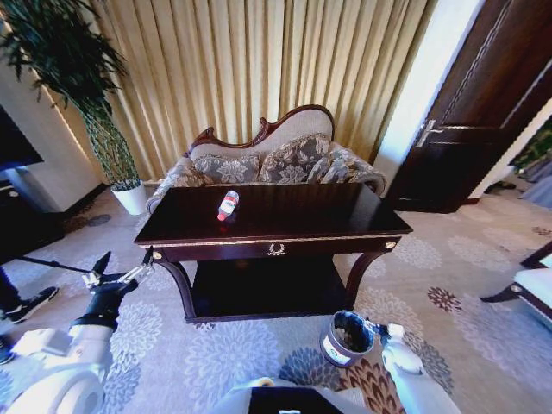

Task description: Move to the front of the table and place the trash on the table into the trash bin.

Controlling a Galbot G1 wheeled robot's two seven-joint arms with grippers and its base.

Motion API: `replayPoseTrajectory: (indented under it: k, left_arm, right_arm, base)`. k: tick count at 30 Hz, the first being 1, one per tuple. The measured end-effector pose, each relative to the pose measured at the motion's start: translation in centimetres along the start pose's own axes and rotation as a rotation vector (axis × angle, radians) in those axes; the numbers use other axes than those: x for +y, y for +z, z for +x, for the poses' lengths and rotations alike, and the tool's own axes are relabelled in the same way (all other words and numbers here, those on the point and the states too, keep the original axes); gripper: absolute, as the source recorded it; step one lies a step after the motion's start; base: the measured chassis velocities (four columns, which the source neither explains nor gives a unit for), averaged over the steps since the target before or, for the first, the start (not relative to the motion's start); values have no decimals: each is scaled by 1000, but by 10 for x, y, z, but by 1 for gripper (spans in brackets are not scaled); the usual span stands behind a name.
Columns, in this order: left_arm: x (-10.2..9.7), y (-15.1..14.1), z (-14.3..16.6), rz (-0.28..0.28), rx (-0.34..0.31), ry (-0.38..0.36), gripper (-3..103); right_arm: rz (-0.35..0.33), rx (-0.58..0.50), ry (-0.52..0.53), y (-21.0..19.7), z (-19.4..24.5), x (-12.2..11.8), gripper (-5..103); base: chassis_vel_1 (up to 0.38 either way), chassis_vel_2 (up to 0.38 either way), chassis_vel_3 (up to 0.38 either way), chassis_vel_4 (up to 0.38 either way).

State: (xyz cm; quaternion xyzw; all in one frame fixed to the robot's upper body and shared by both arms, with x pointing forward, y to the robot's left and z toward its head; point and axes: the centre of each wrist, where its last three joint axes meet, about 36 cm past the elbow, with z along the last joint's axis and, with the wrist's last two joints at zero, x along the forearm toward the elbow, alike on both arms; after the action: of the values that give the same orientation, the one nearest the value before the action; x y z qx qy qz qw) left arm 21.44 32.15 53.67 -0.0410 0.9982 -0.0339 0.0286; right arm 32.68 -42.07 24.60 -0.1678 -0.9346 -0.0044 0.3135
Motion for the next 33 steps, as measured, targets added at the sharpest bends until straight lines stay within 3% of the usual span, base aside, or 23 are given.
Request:
replayPoseTrajectory:
  k: [3,5,6,9,18,23,33]
  left_arm:
    - [0,0,0,2,1,-1,100]
    - [0,0,0,2,1,-1,100]
    - [0,0,0,3,3,-2,100]
    - [0,1,1,6,4,-1,100]
    - [-2,1,-1,9,3,6,100]
    - [-2,1,-1,11,4,8,100]
    - [-5,1,-3,14,10,19,100]
  right_arm:
    - [-73,-149,-87,-54,34,9,100]
    - [-73,-149,-87,-54,34,9,100]
    - [-88,-204,-120,-68,55,12,100]
    - [-78,-337,-188,-95,113,29,100]
    - [-15,-615,-297,-157,222,83,100]
    - [-2,-660,-335,-173,249,95,100]
    - [16,-652,-344,-173,252,95,100]
  base:
    - [0,0,0,0]
    - [0,0,0,0]
    - [0,0,0,0]
    - [0,0,0,0]
    - [0,0,0,0]
    - [0,0,0,0]
    - [-4,6,5,-4]
